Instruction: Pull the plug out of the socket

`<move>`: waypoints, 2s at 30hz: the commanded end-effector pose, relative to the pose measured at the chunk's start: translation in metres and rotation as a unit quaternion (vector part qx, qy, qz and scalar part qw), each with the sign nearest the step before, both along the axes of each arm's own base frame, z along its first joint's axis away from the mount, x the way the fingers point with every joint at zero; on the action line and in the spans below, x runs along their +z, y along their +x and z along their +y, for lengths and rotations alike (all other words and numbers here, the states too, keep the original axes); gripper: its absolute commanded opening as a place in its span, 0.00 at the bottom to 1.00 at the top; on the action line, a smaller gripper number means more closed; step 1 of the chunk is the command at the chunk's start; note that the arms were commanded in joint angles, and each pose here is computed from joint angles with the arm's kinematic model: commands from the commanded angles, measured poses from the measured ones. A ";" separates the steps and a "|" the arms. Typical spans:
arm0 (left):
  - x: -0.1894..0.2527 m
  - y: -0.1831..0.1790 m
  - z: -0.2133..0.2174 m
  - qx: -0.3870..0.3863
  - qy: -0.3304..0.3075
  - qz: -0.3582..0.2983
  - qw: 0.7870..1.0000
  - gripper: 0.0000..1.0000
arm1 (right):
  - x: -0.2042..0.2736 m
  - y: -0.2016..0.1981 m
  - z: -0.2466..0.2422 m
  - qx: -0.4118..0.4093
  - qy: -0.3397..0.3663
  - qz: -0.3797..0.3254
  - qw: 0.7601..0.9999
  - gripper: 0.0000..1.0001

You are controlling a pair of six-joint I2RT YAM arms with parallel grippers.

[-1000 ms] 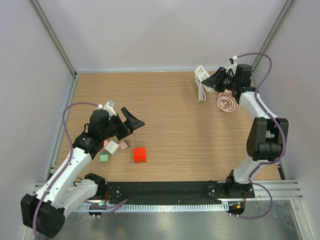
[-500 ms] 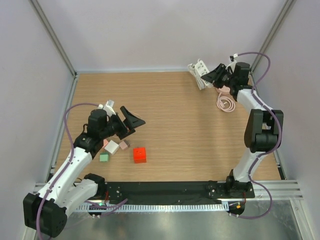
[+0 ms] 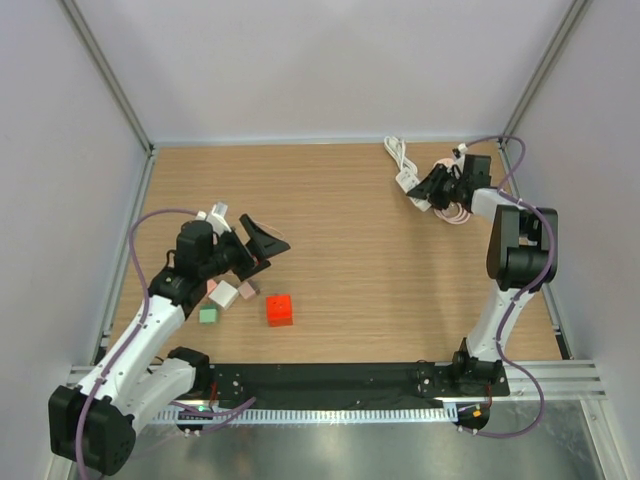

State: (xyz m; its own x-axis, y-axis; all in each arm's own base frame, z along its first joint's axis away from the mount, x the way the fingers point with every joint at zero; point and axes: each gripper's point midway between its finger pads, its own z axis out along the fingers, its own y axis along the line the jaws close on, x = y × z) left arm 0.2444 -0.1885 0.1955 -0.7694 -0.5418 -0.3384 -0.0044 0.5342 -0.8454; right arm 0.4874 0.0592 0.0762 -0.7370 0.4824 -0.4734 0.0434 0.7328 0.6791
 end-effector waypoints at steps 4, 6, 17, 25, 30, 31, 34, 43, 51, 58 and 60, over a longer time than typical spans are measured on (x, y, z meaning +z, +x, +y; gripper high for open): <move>0.009 0.001 -0.003 -0.007 -0.023 -0.017 1.000 1.00 | -0.040 -0.014 -0.003 0.009 -0.020 0.063 0.998 0.27; 0.008 0.002 -0.002 -0.004 -0.023 -0.015 1.000 1.00 | -0.042 -0.013 -0.004 0.013 -0.024 0.068 0.997 0.38; 0.011 0.005 -0.001 -0.002 -0.023 -0.019 1.000 1.00 | 0.012 -0.001 -0.031 0.010 -0.130 -0.012 0.991 0.90; 0.019 0.008 0.001 -0.006 -0.010 -0.031 0.999 1.00 | 0.078 -0.008 -0.034 0.017 -0.162 -0.084 0.983 1.00; 0.024 0.009 0.002 -0.007 -0.008 -0.037 0.999 1.00 | 0.101 -0.031 -0.001 0.068 -0.067 -0.086 0.992 1.00; 0.024 0.009 0.002 -0.007 -0.007 -0.038 0.999 1.00 | 0.110 -0.042 0.016 0.102 -0.018 -0.087 0.991 1.00; 0.027 0.009 0.002 -0.009 -0.005 -0.043 0.999 1.00 | 0.133 -0.068 0.047 0.169 0.091 -0.083 0.978 1.00; 0.039 0.005 0.001 -0.027 -0.003 -0.071 0.997 1.00 | 0.177 -0.137 0.071 0.266 0.163 -0.105 0.944 1.00; 0.047 0.000 0.000 -0.037 -0.009 -0.078 0.996 1.00 | 0.162 -0.172 0.067 0.287 0.101 -0.095 0.948 1.00; 0.042 0.010 0.027 0.009 0.087 -0.097 0.991 1.00 | 0.146 -0.177 0.035 0.235 -0.069 -0.116 0.963 1.00; 0.037 0.011 0.049 0.035 0.159 -0.101 0.982 1.00 | 0.147 -0.173 0.015 0.194 -0.142 -0.128 0.962 1.00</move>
